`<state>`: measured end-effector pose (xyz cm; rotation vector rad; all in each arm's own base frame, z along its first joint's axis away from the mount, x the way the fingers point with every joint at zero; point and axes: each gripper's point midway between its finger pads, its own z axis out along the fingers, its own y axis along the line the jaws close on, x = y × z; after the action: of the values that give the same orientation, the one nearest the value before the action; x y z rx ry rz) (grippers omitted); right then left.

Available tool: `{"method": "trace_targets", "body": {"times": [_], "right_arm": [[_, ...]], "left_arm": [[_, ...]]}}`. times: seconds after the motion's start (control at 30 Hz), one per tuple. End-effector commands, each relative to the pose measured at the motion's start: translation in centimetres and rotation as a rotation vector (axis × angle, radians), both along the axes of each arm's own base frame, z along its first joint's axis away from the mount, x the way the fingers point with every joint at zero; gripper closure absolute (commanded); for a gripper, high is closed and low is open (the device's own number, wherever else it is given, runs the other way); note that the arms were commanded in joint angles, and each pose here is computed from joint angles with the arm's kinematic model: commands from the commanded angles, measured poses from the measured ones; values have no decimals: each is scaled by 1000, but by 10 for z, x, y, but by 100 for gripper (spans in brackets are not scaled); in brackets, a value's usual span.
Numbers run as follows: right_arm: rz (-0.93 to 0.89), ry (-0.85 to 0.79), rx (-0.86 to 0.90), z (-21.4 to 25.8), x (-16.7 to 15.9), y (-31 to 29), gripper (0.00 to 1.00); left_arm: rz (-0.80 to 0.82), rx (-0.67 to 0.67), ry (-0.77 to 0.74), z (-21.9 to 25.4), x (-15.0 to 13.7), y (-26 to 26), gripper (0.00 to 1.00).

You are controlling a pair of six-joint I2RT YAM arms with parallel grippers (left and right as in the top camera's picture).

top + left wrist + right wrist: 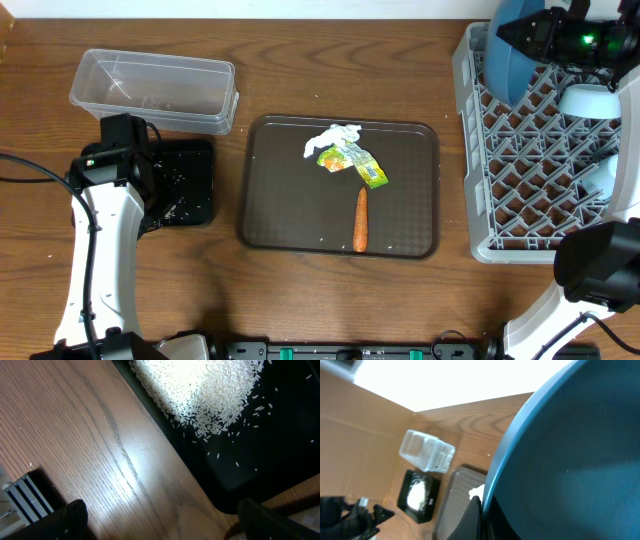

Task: Sort waste into correct bins and load items into the dishwasher rack
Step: 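Lower the blue bowl into the back of the rack and release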

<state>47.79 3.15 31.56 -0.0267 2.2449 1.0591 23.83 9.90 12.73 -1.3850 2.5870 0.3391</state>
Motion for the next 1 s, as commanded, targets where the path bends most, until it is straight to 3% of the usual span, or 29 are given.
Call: {"method": "trace_targets", "body": {"times": [0.0, 0.5, 0.97], "right_arm": [[92, -61, 68, 7, -1, 8, 99], [83, 17, 168, -36, 20, -17, 99], [132, 47, 423, -56, 22, -45, 99]], "left_arm": [[21, 14, -13, 5, 2, 4, 1], [21, 14, -13, 5, 2, 4, 1], [21, 14, -14, 5, 2, 4, 1]]}}
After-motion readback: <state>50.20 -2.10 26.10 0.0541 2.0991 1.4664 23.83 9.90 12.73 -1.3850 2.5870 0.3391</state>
